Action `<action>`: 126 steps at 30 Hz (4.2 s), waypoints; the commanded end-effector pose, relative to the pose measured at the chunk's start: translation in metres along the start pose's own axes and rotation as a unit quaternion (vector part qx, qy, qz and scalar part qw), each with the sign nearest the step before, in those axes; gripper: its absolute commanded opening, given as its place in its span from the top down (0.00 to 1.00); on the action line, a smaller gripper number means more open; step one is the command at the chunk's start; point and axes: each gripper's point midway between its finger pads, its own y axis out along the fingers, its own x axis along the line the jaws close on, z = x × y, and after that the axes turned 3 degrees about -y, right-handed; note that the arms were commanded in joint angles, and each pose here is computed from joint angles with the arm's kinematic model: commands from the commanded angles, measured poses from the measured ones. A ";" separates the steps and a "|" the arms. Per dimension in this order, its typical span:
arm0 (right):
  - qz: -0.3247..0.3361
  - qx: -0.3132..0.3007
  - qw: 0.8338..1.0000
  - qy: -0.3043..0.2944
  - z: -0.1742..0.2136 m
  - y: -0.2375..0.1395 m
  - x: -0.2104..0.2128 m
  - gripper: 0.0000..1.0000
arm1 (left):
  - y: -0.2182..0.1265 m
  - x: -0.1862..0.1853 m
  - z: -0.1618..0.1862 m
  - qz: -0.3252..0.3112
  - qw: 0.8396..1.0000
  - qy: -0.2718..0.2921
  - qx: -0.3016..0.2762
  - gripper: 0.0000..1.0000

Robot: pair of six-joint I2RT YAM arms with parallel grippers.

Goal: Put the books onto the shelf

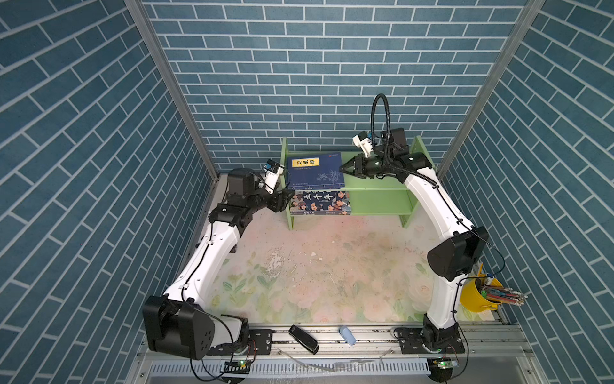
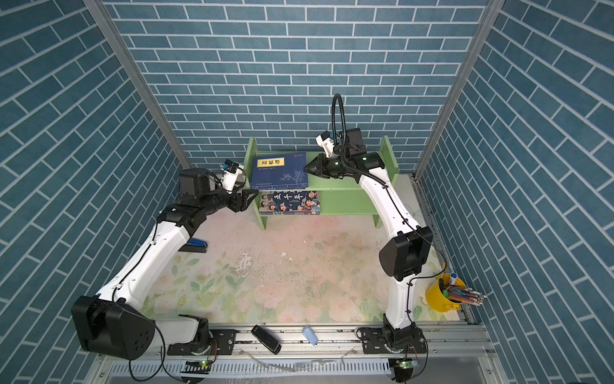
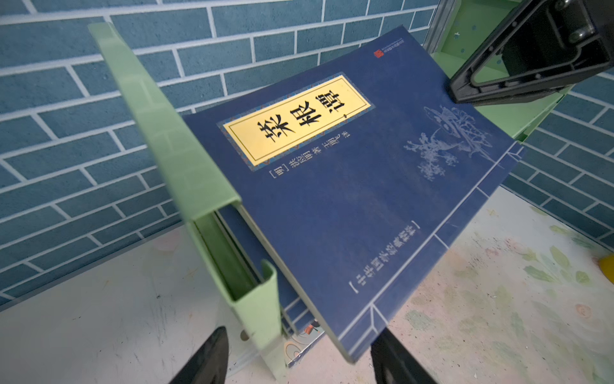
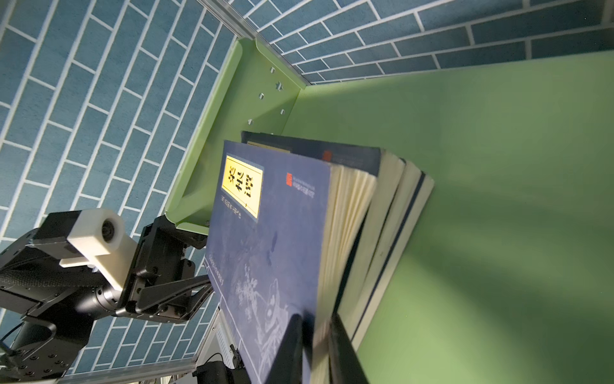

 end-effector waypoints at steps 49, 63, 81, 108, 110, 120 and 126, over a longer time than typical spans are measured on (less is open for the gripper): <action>0.027 -0.061 0.994 -0.083 -0.026 -0.018 0.020 0.64 | -0.015 0.014 -0.028 -0.059 0.998 -0.002 -0.026 0.30; 0.036 -0.069 0.991 -0.108 -0.008 -0.049 0.039 0.68 | -0.019 0.010 -0.022 -0.054 0.998 -0.001 -0.018 0.30; -0.058 0.046 0.993 -0.095 0.072 -0.020 0.069 0.90 | -0.014 0.012 -0.014 -0.053 0.999 0.005 -0.009 0.30; -0.031 0.066 0.993 -0.097 0.068 -0.002 0.049 0.80 | -0.013 0.013 -0.012 -0.057 0.998 0.003 0.000 0.30; -0.030 0.060 0.993 -0.101 0.072 -0.009 0.052 0.76 | -0.021 0.008 -0.005 -0.051 0.999 0.008 0.014 0.29; 0.046 -0.015 0.991 -0.128 0.110 -0.058 0.040 0.41 | -0.062 -0.016 0.037 -0.039 0.996 0.008 0.075 0.06; 0.149 -0.035 0.985 -0.082 0.154 -0.068 -0.019 0.02 | -0.057 -0.015 0.097 -0.038 0.992 -0.006 0.121 0.00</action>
